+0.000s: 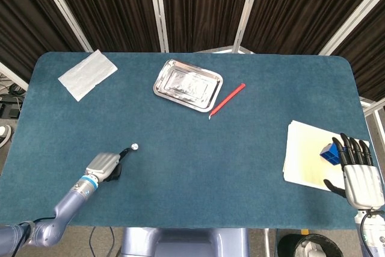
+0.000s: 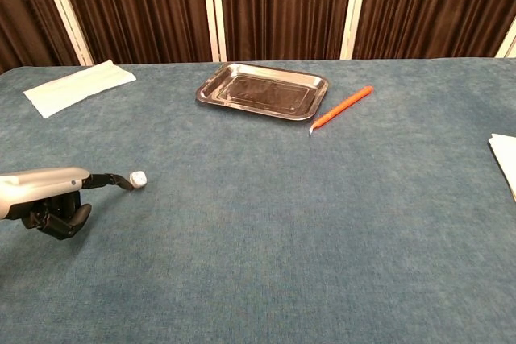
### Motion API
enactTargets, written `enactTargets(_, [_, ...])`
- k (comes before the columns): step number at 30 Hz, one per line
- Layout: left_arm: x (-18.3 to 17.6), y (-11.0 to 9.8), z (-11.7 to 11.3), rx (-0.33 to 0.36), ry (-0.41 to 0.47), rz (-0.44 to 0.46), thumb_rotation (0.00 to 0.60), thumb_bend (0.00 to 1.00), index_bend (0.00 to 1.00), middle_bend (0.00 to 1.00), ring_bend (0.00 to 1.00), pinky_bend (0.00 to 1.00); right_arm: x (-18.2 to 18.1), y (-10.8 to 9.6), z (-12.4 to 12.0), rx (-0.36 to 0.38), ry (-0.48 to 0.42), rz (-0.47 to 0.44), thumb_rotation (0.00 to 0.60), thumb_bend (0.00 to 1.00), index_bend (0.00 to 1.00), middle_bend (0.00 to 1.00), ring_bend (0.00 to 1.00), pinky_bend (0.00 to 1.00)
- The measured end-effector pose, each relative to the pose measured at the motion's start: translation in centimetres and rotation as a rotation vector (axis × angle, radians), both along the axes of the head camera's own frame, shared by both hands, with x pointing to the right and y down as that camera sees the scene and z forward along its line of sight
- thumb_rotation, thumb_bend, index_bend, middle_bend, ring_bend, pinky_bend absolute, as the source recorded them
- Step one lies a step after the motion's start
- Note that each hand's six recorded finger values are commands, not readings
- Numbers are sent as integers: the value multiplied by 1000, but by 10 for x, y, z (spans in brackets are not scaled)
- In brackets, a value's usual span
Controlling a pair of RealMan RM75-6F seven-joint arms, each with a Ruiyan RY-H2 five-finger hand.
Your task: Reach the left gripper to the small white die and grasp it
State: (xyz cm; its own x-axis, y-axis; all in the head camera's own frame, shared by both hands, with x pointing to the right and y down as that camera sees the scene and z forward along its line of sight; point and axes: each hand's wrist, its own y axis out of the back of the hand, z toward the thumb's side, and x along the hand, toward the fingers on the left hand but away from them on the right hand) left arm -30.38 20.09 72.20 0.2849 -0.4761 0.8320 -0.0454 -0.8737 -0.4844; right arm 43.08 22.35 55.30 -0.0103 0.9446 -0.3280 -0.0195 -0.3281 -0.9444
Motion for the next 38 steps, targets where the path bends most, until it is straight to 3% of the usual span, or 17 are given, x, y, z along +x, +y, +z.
enactTargets(11, [-22,-3,-23,69,15,-44,600,985,84,996,954,1000,0,1,0,-3,1,-4,600,0,0,0,0,0])
enactTargets(18, [-46,-26,-50,185,5,-112,600,985,85,985,943,1000,-3,1,0,-4,-6,-13,600,0,0,0,0,0])
enactTargets(20, [-52,-31,-58,225,3,-132,600,951,85,913,873,996,-4,2,0,-5,-9,-16,600,0,0,0,0,0])
enactTargets(21, [-56,-34,-64,255,1,-146,600,890,82,861,822,968,-4,2,-1,-5,-11,-17,600,0,0,0,0,0])
enactTargets(22, [-59,-35,-68,281,-1,-156,600,729,64,739,701,849,-5,2,-1,-4,-13,-18,600,0,0,0,0,0])
enactTargets(23, [-63,-37,-73,310,-3,-165,600,480,38,545,515,631,-5,2,-2,-3,-15,-19,600,0,0,0,0,0])
enactTargets(25, [-73,-39,-86,385,-13,-187,600,120,3,179,167,203,-5,1,-3,2,-19,-20,600,0,0,0,0,0])
enactTargets(27, [-84,-39,-101,465,-29,-209,600,0,0,5,4,12,-5,1,-5,9,-24,-18,600,0,0,0,0,0])
enactTargets(32, [-113,-26,-133,619,-84,-253,600,0,0,0,0,0,-3,-1,-10,20,-37,-13,600,0,0,0,0,0])
enactTargets(38, [-134,0,-152,638,-134,-275,600,0,0,0,0,0,-2,-2,-13,25,-45,-10,600,0,0,0,0,0])
